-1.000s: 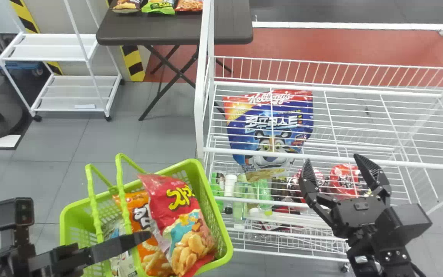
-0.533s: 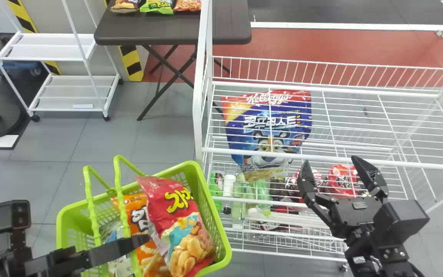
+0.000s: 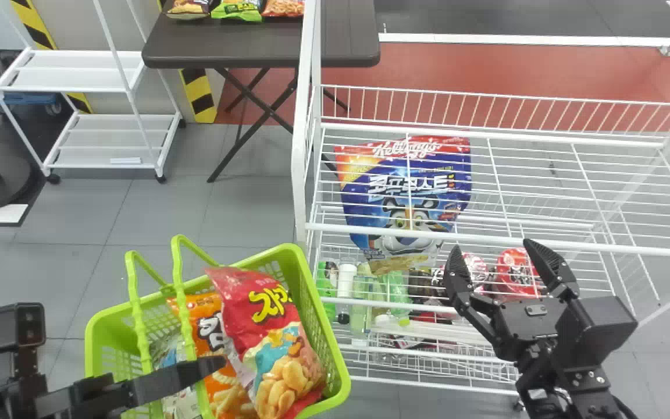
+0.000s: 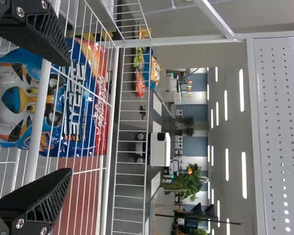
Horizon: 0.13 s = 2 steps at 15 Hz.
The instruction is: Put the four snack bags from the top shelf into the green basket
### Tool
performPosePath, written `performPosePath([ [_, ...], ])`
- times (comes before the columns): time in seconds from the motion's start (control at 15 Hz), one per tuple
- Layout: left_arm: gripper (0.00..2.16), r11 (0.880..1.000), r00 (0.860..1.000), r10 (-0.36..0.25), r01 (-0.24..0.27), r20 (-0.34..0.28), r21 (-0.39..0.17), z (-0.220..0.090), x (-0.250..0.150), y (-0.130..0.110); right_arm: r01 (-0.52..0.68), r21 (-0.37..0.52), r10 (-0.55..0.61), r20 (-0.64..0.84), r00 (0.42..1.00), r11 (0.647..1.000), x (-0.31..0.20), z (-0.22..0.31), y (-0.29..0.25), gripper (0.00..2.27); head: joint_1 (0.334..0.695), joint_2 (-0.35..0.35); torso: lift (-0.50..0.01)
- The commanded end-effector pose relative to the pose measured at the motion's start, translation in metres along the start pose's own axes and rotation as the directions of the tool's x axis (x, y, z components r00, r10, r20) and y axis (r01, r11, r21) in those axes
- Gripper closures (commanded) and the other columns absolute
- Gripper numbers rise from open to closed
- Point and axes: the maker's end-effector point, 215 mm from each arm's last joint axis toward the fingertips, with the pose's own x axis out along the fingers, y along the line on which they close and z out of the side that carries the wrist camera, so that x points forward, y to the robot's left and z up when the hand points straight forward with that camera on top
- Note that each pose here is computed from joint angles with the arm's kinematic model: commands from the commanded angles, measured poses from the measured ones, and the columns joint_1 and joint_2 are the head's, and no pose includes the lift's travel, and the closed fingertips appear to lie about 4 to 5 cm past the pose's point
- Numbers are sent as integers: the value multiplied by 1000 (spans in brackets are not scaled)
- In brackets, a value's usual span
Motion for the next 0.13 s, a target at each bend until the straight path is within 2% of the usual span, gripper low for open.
performPosePath([
  [0.0,2148,1000,1000,-10,10,-2,-6,-3,0,-4,0,3,0,-7,1000,1000,0,0,1,33,695,5,0],
  [0.07,2148,1000,1000,-7,7,-1,-8,-5,-1,-4,-1,3,1,-10,1000,1000,-1,0,1,33,695,5,0],
])
